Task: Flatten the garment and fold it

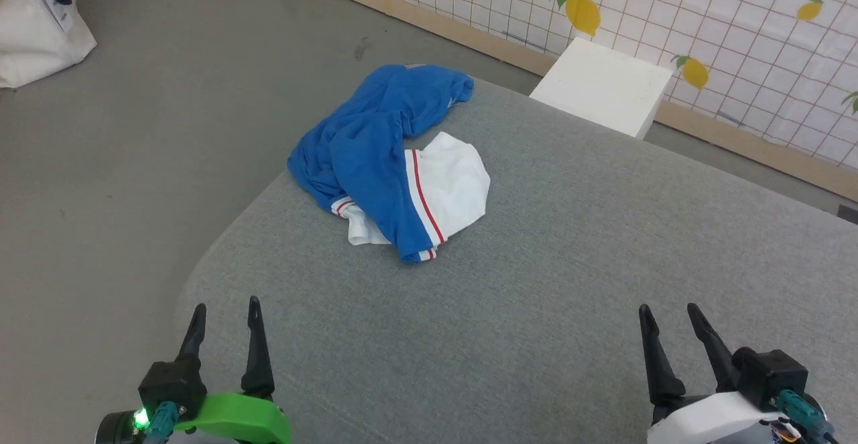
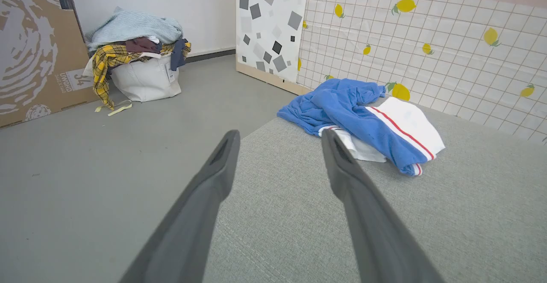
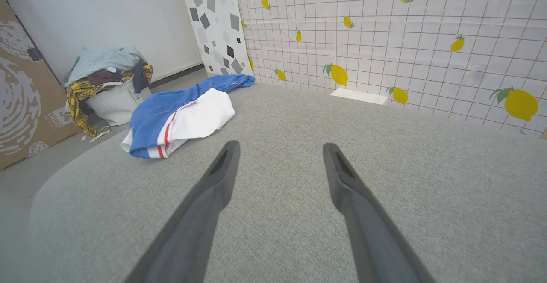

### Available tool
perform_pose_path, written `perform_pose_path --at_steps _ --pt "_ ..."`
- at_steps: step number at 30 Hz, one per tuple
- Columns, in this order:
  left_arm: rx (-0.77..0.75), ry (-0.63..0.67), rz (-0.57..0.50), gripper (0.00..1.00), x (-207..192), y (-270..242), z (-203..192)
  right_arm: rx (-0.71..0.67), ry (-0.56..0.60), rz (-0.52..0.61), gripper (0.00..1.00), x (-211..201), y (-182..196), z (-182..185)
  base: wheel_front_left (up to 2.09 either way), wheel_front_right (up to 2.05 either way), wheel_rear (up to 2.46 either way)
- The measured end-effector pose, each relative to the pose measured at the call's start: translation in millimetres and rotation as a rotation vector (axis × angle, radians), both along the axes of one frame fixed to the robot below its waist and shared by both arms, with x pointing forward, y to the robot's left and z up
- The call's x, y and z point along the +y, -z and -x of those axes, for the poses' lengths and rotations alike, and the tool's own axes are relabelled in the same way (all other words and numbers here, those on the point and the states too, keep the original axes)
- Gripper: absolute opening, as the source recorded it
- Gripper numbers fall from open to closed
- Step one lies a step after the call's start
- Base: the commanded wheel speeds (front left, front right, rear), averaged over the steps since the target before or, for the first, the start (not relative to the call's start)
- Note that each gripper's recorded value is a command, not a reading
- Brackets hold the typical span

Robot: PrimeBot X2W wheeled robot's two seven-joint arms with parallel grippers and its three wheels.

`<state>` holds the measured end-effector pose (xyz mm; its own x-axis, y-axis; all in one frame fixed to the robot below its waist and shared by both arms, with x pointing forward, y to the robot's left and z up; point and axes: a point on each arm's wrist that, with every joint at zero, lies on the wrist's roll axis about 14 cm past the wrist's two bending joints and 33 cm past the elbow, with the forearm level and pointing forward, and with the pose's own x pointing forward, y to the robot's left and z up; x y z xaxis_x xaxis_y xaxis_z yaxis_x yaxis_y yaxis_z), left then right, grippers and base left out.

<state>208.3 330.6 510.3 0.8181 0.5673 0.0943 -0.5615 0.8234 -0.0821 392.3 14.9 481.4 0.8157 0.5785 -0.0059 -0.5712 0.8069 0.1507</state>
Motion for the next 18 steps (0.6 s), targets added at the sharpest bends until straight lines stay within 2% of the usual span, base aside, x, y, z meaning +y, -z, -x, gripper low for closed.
perform_pose_path --at_steps 10,16,18 --pt "0.003 0.055 0.002 1.0 -5.6 0.9 -14.1 0.009 0.016 -0.001 1.0 -5.8 2.9 -0.4 0.0 0.0 0.0" --pt "-0.092 0.167 -0.053 1.0 14.6 -57.2 -87.8 0.013 0.012 0.016 1.0 -4.1 3.7 -9.1 0.0 0.0 0.0" --pt "-0.095 0.191 -0.025 1.0 26.5 -74.4 -116.3 -0.007 0.011 0.023 1.0 -1.9 -2.0 -18.1 0.0 0.0 0.0"
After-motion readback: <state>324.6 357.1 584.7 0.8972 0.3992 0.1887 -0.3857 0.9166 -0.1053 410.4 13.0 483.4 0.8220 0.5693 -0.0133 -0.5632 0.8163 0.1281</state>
